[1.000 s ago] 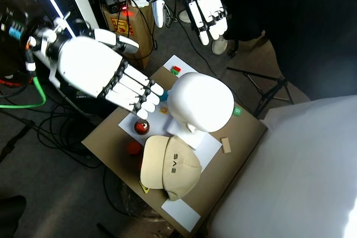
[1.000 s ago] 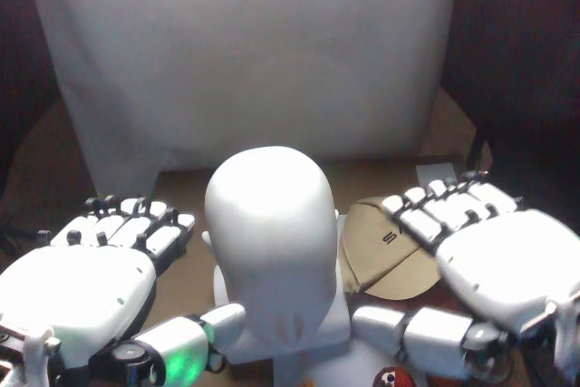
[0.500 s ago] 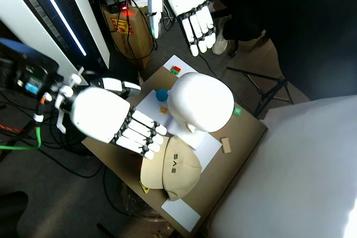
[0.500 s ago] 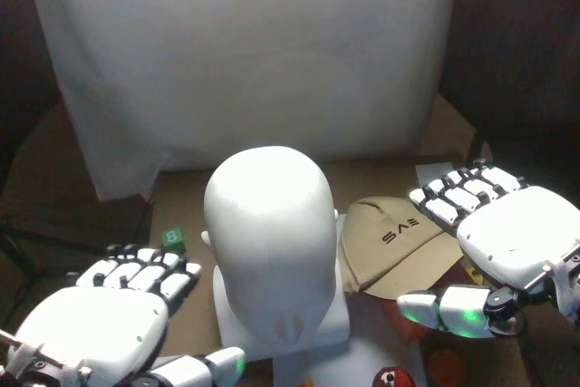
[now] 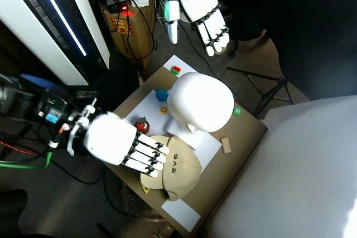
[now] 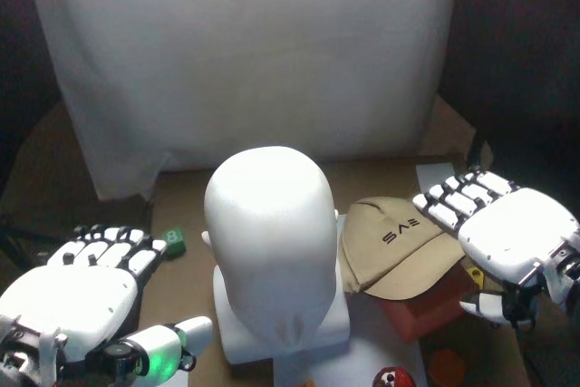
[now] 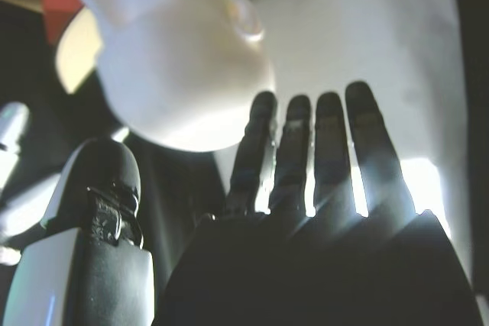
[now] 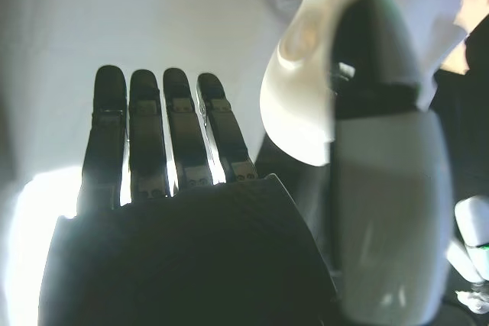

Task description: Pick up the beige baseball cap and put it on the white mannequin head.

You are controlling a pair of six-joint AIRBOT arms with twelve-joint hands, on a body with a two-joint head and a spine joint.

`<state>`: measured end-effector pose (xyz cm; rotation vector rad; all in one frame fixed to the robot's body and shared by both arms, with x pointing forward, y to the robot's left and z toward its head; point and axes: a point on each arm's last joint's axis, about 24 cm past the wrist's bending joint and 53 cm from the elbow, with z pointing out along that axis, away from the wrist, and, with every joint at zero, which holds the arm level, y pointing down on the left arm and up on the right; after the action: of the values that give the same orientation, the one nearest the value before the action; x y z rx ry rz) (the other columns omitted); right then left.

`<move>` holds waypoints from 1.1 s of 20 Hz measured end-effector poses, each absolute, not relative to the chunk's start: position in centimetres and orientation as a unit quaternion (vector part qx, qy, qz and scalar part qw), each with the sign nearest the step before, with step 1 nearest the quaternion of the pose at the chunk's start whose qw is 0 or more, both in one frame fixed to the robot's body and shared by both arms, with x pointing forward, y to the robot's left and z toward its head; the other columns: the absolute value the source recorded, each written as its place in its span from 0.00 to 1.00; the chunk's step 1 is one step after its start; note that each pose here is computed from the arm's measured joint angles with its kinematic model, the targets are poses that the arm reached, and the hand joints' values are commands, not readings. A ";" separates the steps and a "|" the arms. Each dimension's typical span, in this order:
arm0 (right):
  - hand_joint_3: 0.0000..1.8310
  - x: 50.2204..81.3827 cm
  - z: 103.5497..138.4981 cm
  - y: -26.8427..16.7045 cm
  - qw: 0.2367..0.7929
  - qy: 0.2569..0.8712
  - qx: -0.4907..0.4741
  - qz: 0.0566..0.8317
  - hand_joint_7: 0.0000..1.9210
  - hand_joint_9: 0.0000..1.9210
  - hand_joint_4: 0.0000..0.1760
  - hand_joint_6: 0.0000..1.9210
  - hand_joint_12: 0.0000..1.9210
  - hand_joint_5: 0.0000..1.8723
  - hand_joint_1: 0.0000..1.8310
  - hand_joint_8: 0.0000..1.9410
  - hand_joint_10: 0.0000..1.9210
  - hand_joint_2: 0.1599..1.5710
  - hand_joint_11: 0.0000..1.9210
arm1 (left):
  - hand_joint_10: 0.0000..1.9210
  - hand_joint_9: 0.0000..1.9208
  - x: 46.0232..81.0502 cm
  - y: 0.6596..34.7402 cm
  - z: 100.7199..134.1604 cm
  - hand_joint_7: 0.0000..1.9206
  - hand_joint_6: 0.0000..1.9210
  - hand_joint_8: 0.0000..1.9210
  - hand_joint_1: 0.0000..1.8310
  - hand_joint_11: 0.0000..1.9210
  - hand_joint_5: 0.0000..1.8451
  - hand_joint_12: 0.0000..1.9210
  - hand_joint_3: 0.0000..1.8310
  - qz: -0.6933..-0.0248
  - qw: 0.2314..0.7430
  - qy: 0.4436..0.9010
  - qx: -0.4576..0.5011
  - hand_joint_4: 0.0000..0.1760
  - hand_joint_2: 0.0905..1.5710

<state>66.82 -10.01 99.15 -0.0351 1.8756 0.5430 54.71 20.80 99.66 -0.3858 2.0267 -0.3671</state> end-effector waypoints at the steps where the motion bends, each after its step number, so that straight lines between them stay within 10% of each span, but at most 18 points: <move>1: 0.01 67.0 98.4 -9.9 0.551 0.802 -0.017 0.231 0.06 0.06 0.00 0.00 0.23 0.06 0.60 0.00 0.00 0.64 0.00 | 0.00 0.01 54.9 20.5 99.5 0.01 0.00 0.00 0.00 0.00 0.05 0.12 0.00 -0.159 0.496 0.840 -0.152 0.04 0.72; 22: 0.01 72.6 91.9 -6.6 0.532 0.816 -0.069 0.217 0.06 0.06 0.00 0.00 0.19 0.04 0.70 0.00 0.00 0.68 0.00 | 0.00 0.00 56.2 22.3 95.4 0.01 0.00 0.00 0.00 0.00 0.06 0.10 0.00 -0.167 0.516 0.822 -0.173 0.00 0.73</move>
<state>72.56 -6.64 91.88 -0.1647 1.9459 0.5175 56.16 22.27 95.41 -0.4154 1.9741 -0.4015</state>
